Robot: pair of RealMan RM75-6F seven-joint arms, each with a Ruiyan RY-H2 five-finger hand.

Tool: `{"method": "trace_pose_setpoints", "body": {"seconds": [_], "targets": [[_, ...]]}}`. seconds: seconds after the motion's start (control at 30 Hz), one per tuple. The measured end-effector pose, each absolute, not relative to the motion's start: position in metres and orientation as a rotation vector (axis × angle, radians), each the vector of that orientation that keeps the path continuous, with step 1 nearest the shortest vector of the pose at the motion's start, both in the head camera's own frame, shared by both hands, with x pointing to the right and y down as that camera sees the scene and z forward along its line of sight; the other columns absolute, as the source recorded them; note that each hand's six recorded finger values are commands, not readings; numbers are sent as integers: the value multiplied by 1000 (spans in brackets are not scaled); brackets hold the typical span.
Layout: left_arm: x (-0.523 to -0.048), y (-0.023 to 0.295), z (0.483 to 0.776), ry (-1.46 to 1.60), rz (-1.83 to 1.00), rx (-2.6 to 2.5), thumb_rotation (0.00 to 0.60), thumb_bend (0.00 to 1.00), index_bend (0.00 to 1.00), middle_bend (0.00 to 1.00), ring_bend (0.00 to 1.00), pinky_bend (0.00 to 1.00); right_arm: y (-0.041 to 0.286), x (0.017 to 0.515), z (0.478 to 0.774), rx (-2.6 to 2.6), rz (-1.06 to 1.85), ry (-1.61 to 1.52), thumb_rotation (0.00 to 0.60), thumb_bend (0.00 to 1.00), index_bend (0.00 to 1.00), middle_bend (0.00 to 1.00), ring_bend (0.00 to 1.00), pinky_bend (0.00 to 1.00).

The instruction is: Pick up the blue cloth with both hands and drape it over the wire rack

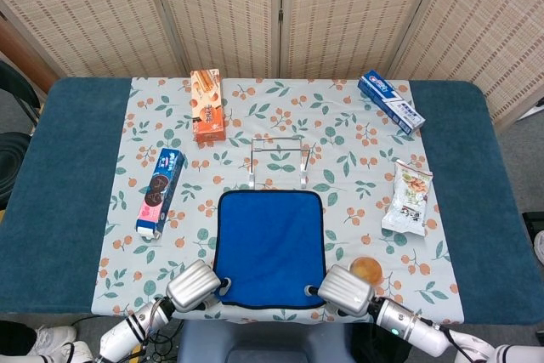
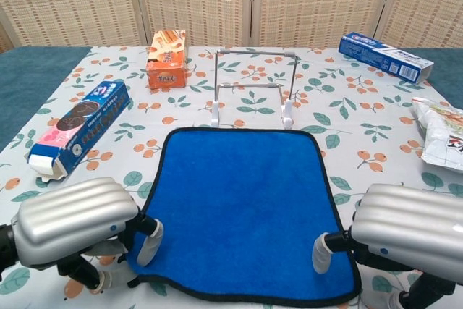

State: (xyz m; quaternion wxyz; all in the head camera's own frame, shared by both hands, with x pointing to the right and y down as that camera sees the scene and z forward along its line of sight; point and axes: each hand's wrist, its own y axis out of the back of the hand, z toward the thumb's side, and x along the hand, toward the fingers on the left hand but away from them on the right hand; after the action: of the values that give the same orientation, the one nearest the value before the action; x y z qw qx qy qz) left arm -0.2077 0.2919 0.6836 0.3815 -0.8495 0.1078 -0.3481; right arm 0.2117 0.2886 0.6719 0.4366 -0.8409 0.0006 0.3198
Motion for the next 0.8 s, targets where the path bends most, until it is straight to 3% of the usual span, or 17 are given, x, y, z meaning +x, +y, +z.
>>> {"method": "trace_pose_setpoints", "body": {"seconds": [0.8], "targets": [[-208,292,684,275,-902,-2170,600,373,565,1000,955,1000,289,198,685,-2076,767,2,600,291,381,929,897,1000]]}}
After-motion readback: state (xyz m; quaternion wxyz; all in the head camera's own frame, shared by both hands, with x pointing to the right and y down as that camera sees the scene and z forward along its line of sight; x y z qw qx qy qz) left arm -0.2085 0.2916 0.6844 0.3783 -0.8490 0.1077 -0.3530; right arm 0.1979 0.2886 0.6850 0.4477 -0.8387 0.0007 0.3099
